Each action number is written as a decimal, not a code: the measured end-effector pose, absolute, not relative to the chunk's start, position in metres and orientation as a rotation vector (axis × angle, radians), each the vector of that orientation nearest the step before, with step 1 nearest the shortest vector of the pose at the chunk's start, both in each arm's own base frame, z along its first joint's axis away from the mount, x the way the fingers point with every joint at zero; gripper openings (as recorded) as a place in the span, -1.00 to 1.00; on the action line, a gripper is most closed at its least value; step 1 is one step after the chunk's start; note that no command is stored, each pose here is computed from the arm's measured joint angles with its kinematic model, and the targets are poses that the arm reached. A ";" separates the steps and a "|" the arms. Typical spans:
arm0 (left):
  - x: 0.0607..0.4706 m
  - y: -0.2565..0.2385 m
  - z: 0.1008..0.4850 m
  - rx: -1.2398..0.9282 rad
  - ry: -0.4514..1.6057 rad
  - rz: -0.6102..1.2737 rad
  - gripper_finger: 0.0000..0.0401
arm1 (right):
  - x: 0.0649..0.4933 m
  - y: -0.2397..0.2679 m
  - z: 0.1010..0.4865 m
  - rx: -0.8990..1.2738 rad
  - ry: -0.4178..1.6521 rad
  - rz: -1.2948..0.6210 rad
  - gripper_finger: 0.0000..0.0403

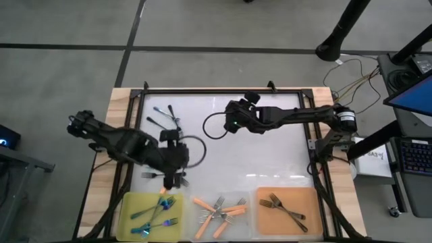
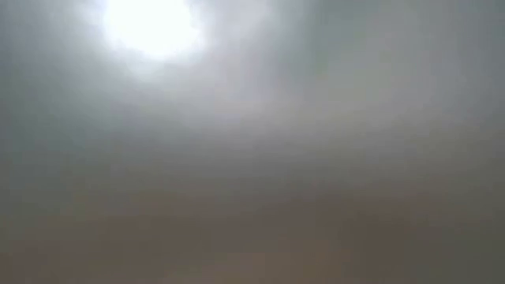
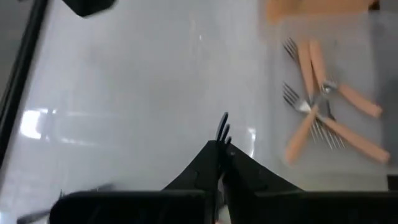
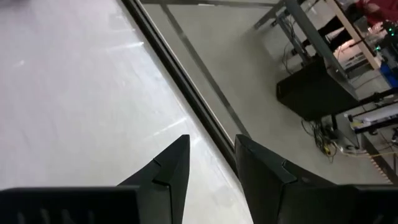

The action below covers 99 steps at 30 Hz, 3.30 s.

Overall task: Sort silverware by color (type)
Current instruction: Put the blue fork into the yellow bin, then put the black fork into the orange bin

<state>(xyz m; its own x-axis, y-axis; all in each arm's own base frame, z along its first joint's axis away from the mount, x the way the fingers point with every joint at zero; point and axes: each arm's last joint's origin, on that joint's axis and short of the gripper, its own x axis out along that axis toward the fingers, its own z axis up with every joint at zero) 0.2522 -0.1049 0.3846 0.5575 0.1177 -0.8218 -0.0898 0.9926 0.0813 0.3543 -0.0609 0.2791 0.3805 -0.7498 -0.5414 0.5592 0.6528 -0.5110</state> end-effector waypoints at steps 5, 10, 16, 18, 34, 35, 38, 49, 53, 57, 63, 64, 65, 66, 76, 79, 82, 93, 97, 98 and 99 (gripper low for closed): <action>0.243 -0.126 0.387 0.036 1.114 0.135 -1.00 | 0.356 -0.067 0.274 -0.265 0.849 -0.858 -0.40; 0.228 -0.143 0.391 -0.042 1.211 0.161 -1.00 | 0.355 -0.076 0.273 -0.255 0.853 -0.880 -0.41; 0.208 -0.164 0.397 -0.180 1.280 0.051 -1.00 | 0.352 -0.086 0.273 -0.243 0.857 -0.906 -0.41; 0.202 -0.170 0.399 -0.235 1.317 0.020 -1.00 | 0.352 -0.087 0.273 -0.232 0.854 -0.914 -0.41; 0.184 -0.180 0.402 -0.165 1.243 0.024 -1.00 | 0.352 -0.091 0.272 -0.175 0.850 -0.865 -0.44; 0.185 -0.179 0.401 -0.137 1.221 0.037 -1.00 | 0.352 -0.091 0.272 -0.169 0.850 -0.856 -0.45; 0.186 -0.178 0.399 -0.031 1.169 0.054 -1.00 | 0.354 -0.089 0.271 -0.094 0.841 -0.784 -0.46; 0.175 -0.123 0.374 0.110 1.108 0.266 -1.00 | 0.355 -0.087 0.269 -0.048 0.858 -0.645 -0.46; 0.165 -0.089 0.353 0.081 1.160 0.378 -1.00 | 0.355 -0.088 0.269 -0.048 0.859 -0.647 -0.45; 0.157 -0.064 0.327 -0.026 1.194 0.392 -1.00 | 0.354 -0.088 0.268 -0.048 0.871 -0.647 -0.44; 0.161 -0.053 0.283 -0.090 1.135 0.236 -0.99 | 0.353 -0.089 0.263 -0.047 0.885 -0.650 -0.46; 0.162 -0.052 0.277 -0.074 1.135 0.229 -0.98 | 0.352 -0.089 0.262 -0.047 0.887 -0.650 -0.46; 0.162 -0.050 0.271 -0.057 1.140 0.225 -0.96 | 0.352 -0.089 0.261 -0.046 0.890 -0.652 -0.45; 0.162 -0.048 0.265 -0.043 1.150 0.226 -0.93 | 0.351 -0.090 0.260 -0.046 0.894 -0.653 -0.45; 0.163 -0.035 0.230 -0.045 1.209 0.297 -0.64 | 0.348 -0.091 0.255 -0.082 0.912 -0.711 -0.43; 0.164 -0.032 0.222 -0.034 1.209 0.338 -0.57 | 0.348 -0.092 0.255 -0.085 0.912 -0.717 -0.44; 0.166 -0.024 0.217 -0.009 1.214 0.421 -0.51 | 0.348 -0.091 0.255 -0.085 0.912 -0.717 -0.43; 0.176 0.030 0.202 -0.204 1.312 0.477 -0.45 | 0.348 -0.091 0.255 -0.085 0.910 -0.716 -0.44; 0.175 0.055 0.195 -0.306 1.339 0.573 -0.45 | 0.348 -0.091 0.255 -0.085 0.909 -0.717 -0.46; 0.175 0.061 0.193 -0.330 1.348 0.604 -0.45 | 0.348 -0.091 0.255 -0.084 0.909 -0.716 -0.47; 0.175 0.068 0.192 -0.353 1.350 0.632 -0.45 | 0.349 -0.091 0.255 -0.084 0.909 -0.716 -0.47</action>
<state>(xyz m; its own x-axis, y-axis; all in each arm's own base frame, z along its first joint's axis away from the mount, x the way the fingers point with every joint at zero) 0.1751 0.0681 0.1923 0.0906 0.2169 -0.9720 -0.6074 0.7855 0.1187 0.3485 -0.0915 0.2554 0.4023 -0.6004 -0.6911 0.5319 0.7677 -0.3573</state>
